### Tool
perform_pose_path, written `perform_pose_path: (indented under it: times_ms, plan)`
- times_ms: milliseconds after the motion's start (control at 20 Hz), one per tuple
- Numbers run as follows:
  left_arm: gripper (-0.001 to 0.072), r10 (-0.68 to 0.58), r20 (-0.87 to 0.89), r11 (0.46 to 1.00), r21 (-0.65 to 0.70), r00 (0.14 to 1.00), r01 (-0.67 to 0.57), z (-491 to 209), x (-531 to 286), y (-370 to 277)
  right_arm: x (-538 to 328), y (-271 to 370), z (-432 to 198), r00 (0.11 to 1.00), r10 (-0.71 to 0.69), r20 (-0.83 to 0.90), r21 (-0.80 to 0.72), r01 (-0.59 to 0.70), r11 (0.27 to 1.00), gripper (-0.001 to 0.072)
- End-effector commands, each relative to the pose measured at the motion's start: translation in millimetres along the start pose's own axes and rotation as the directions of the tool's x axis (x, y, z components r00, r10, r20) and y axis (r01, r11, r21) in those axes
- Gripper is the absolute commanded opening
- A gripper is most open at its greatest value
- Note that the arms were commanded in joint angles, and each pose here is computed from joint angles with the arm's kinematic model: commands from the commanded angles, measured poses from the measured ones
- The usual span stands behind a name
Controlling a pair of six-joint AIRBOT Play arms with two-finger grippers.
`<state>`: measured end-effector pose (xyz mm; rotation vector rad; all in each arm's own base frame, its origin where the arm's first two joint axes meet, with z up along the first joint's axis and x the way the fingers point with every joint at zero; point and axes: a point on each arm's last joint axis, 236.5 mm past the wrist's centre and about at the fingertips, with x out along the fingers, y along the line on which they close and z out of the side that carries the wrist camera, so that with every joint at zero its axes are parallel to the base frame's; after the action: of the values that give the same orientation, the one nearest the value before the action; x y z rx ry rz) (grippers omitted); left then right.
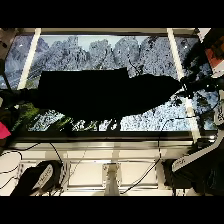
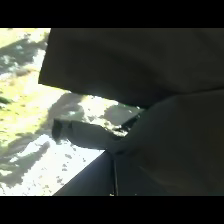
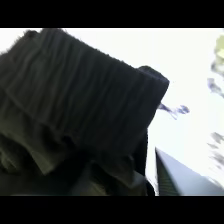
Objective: Fold the clothes and pants, and hang the long-sleeved shirts on hangers.
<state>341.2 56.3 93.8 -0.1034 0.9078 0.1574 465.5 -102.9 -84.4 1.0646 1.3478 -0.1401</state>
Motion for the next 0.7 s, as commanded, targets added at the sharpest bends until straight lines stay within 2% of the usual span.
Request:
perform_pose_path:
  times_ms: [0, 50, 100, 300, 400, 550, 650]
  plan:
    - [0.0005, -0.018, -0.047, 1.000, -0.014, 0.999, 0.018, -7.7, 11.8, -4.1, 2.7, 14.2, 19.9, 0.995, 0.067, 0.077, 0.019, -0.068, 0.997, 0.0261]
    - [0.0005, -0.018, -0.056, 1.000, -0.014, 0.998, 0.017, -9.1, 14.5, -4.0, 2.5, 14.6, 20.4, 0.994, 0.068, 0.080, 0.019, -0.070, 0.997, 0.0043]
    - [0.0005, -0.017, -0.065, 1.000, -0.014, 0.998, 0.016, -10.5, 17.5, -3.7, 1.4, 13.7, 21.0, 0.994, 0.068, 0.082, 0.021, -0.070, 0.997, 0.0018]
    - [0.0003, -0.015, -0.098, 1.000, -0.002, 0.995, 0.015, -14.4, 35.1, -2.8, -35.2, 43.0, 35.7, 0.981, 0.112, 0.160, -0.044, -0.106, 0.993, 0.0015]
    - [0.0003, -0.058, -0.042, 0.998, 0.030, 0.997, 0.059, 3.2, 45.5, -15.0, -73.7, 91.4, 49.1, 0.947, 0.223, 0.229, -0.114, -0.202, 0.973, 0.0015]
    - [0.0002, -0.092, 0.123, 0.996, 0.017, 0.988, 0.091, 73.8, 39.3, -24.8, -142.3, 175.5, 68.8, 0.829, 0.434, 0.352, -0.242, -0.368, 0.898, 0.0015]
    - [0.0002, -0.092, 0.245, 0.996, 0.025, 0.965, 0.089, 134.8, 20.8, -25.2, -192.1, 227.1, 77.6, 0.710, 0.547, 0.443, -0.347, -0.427, 0.835, 0.0016]
